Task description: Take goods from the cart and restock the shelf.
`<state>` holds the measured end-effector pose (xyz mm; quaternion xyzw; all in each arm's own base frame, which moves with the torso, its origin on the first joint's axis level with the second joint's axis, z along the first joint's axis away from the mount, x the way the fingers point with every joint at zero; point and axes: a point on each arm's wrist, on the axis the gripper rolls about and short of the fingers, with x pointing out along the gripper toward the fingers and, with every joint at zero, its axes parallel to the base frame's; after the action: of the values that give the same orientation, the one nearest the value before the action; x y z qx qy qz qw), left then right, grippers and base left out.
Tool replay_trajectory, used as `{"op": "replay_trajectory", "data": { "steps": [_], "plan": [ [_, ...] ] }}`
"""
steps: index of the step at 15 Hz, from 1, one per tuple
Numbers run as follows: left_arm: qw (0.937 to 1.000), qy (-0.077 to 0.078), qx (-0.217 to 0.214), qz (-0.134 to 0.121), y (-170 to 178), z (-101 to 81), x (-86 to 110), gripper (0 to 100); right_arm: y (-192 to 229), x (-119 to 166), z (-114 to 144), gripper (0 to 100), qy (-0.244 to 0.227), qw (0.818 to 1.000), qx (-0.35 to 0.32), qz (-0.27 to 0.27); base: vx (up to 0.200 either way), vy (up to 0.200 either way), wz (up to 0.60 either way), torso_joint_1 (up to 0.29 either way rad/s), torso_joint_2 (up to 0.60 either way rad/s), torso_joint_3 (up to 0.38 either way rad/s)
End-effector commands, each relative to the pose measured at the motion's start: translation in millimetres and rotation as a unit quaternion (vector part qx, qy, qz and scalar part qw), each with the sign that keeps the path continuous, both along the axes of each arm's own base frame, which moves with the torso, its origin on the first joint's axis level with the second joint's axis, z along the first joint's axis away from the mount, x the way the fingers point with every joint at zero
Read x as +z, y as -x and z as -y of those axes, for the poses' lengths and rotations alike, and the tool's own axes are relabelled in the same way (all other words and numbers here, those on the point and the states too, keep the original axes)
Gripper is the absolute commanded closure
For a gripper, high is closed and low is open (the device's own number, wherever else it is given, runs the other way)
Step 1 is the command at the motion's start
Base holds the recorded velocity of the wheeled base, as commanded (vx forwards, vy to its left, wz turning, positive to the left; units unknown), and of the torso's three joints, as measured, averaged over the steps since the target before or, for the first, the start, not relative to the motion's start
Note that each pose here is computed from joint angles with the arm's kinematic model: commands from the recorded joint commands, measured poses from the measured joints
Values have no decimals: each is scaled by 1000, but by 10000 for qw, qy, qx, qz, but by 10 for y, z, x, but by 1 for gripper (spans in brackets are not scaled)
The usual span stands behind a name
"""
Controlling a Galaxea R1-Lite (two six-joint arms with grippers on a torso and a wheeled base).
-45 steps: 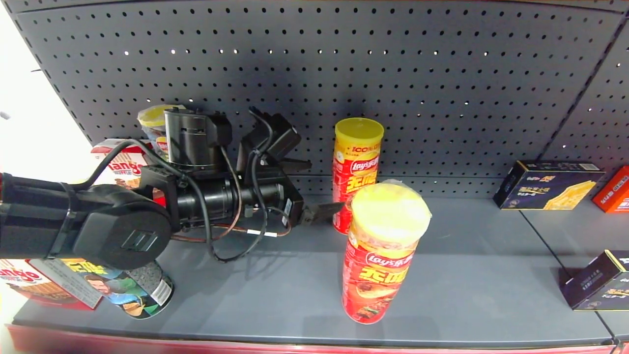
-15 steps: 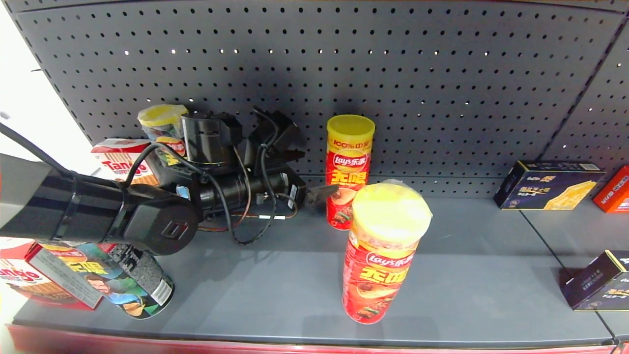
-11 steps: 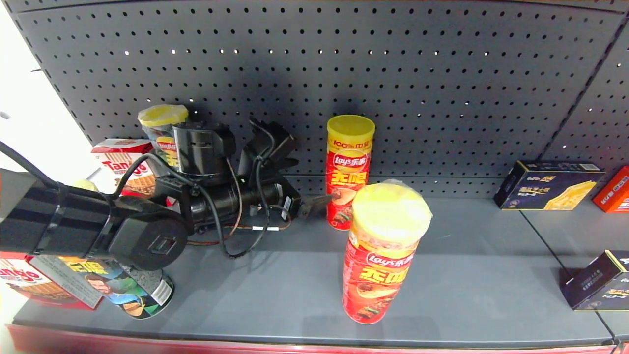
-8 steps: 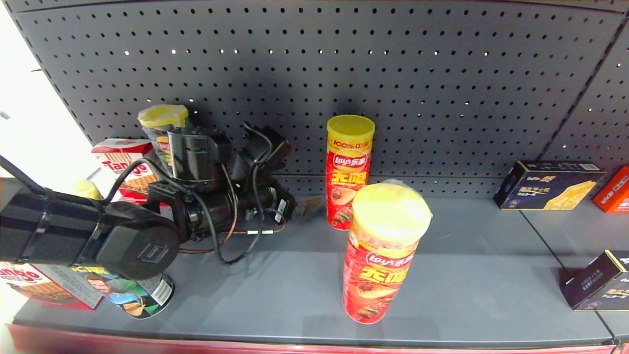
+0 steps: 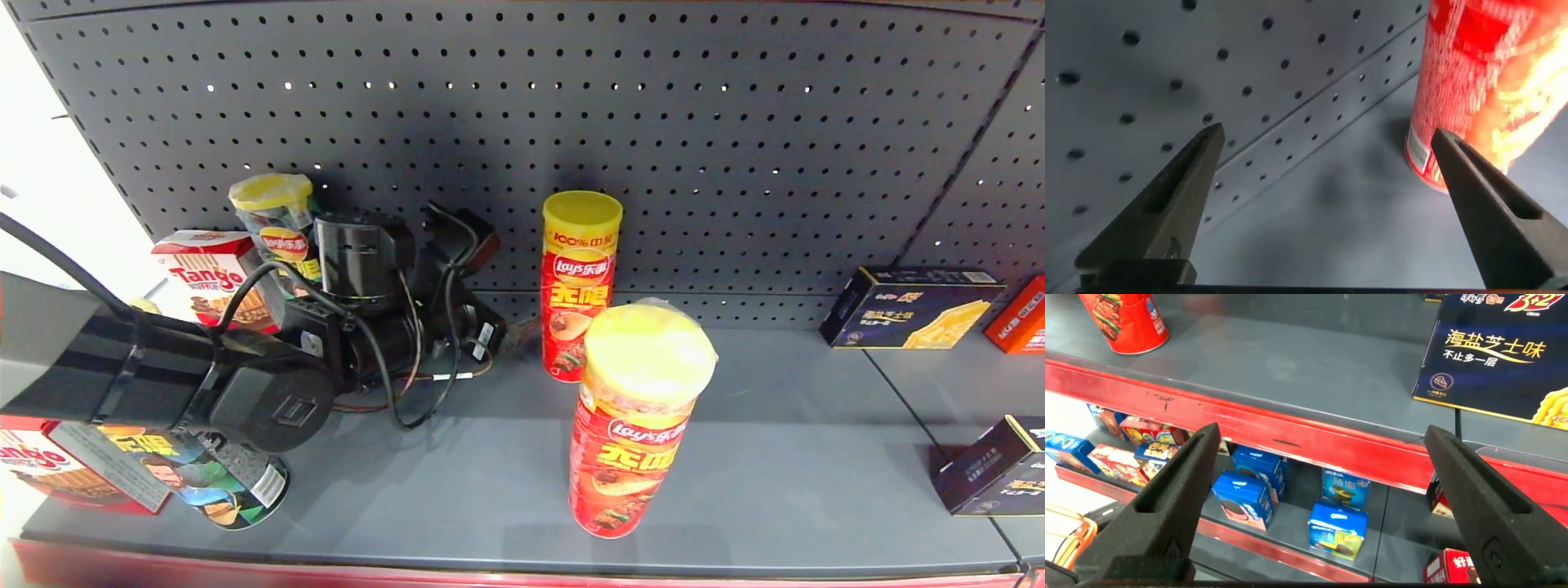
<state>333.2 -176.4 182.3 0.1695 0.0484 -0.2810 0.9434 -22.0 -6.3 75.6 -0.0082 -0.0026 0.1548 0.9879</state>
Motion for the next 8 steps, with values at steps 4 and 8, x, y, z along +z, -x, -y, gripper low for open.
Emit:
{"op": "replay_trajectory", "data": {
  "steps": [4, 8],
  "plan": [
    [10000, -5, -3, -64, -102, 61, -75, 0, -1, 1, 0, 0, 8, 10000, 3, -3, 0, 0, 0, 0, 0, 0],
    [10000, 28, -57, -3, -144, 131, -59, 0, -1, 1, 0, 0, 1, 10000, 3, -5, 0, 0, 0, 0, 0, 0]
  ]
}}
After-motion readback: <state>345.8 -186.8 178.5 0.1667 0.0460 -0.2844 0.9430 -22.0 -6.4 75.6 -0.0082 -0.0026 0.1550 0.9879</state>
